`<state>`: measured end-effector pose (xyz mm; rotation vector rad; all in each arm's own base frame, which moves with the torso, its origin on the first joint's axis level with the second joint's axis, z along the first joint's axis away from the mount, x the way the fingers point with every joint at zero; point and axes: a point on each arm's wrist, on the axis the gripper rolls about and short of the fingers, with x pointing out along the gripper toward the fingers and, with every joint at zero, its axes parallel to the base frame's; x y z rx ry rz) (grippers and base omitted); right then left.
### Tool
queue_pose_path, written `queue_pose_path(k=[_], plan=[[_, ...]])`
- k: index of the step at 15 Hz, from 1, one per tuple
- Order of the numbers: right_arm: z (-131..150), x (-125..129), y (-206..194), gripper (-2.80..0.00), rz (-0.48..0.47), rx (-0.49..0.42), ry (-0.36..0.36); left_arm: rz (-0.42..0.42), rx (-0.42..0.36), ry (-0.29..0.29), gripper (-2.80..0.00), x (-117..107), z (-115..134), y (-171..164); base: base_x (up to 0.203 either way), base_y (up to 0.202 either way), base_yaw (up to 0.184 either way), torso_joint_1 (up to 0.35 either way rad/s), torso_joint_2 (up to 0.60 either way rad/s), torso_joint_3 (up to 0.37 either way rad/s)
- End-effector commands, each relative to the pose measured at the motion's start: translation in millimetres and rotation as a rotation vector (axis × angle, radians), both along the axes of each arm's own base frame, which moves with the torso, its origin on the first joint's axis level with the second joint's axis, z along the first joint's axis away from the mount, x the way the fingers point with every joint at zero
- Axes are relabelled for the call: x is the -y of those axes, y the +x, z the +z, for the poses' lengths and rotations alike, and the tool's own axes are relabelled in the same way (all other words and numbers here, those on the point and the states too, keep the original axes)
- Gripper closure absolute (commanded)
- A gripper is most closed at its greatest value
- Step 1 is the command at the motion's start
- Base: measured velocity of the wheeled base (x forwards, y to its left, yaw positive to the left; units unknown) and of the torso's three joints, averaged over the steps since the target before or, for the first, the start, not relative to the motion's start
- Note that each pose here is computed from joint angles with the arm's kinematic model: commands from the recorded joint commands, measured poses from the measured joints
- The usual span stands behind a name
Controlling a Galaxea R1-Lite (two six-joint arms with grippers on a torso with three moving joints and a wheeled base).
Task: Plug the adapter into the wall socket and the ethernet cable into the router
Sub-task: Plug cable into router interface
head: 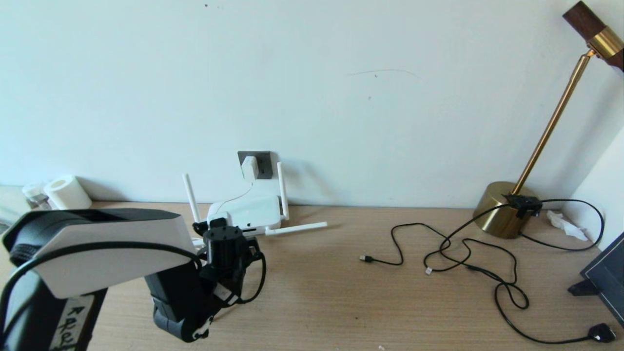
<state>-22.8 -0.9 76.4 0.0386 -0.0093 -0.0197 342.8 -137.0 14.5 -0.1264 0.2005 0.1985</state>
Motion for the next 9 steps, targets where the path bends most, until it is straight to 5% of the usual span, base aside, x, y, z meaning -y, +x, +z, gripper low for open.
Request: queue_pose_path(k=[1, 9], plan=[[0.0, 0.0, 0.1, -2.80, 0.000, -0.001, 0.000, 0.004, 0.005, -0.004, 0.00, 0.0, -0.4, 0.1, 0.000, 0.000, 0.000, 0.000, 0.00, 0.000], [0.1, 0.0, 0.1, -2.80, 0.000, -0.001, 0.000, 0.015, -0.004, -0.001, 0.00, -4.2, -2.7, 0.2, 0.000, 0.000, 0.000, 0.000, 0.00, 0.000]])
